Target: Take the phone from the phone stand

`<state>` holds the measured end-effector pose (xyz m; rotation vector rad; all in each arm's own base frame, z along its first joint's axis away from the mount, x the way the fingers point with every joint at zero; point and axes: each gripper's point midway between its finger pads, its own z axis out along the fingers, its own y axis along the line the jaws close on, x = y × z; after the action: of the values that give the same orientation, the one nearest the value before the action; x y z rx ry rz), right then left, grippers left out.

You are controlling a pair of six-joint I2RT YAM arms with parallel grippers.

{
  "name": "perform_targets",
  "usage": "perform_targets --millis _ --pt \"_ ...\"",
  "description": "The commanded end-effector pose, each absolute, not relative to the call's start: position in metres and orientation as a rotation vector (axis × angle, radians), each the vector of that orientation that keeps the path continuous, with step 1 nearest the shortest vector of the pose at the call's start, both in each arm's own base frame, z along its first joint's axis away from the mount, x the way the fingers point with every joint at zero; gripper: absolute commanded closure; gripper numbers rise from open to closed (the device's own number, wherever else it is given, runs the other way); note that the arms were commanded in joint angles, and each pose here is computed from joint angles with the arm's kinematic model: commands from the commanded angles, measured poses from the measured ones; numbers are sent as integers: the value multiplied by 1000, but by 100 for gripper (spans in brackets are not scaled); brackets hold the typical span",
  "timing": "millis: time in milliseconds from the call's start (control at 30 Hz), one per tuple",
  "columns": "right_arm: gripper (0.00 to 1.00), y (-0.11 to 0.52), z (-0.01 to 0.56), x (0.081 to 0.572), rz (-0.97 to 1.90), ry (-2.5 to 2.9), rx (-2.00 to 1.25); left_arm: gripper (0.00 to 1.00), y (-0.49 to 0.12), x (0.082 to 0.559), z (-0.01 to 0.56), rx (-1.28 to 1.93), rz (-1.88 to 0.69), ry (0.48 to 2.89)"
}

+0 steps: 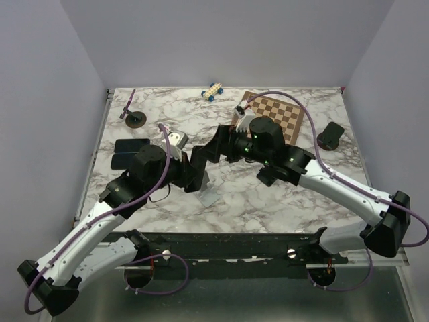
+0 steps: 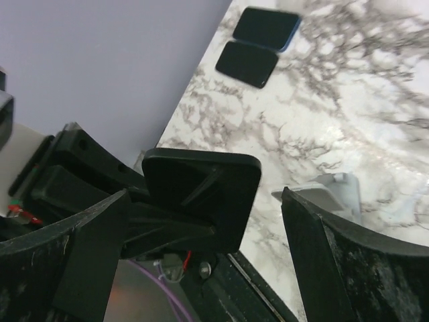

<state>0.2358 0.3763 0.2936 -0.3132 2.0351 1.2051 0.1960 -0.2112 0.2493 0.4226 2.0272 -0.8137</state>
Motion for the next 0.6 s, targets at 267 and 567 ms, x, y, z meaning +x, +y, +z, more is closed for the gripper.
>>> perform_targets --millis 267,567 --pt "0 230 377 264 756 1762 223 100 -141 244 262 -196 -637 2073" --pt "0 208 380 252 747 1734 245 100 -10 272 233 -1130 -466 1730"
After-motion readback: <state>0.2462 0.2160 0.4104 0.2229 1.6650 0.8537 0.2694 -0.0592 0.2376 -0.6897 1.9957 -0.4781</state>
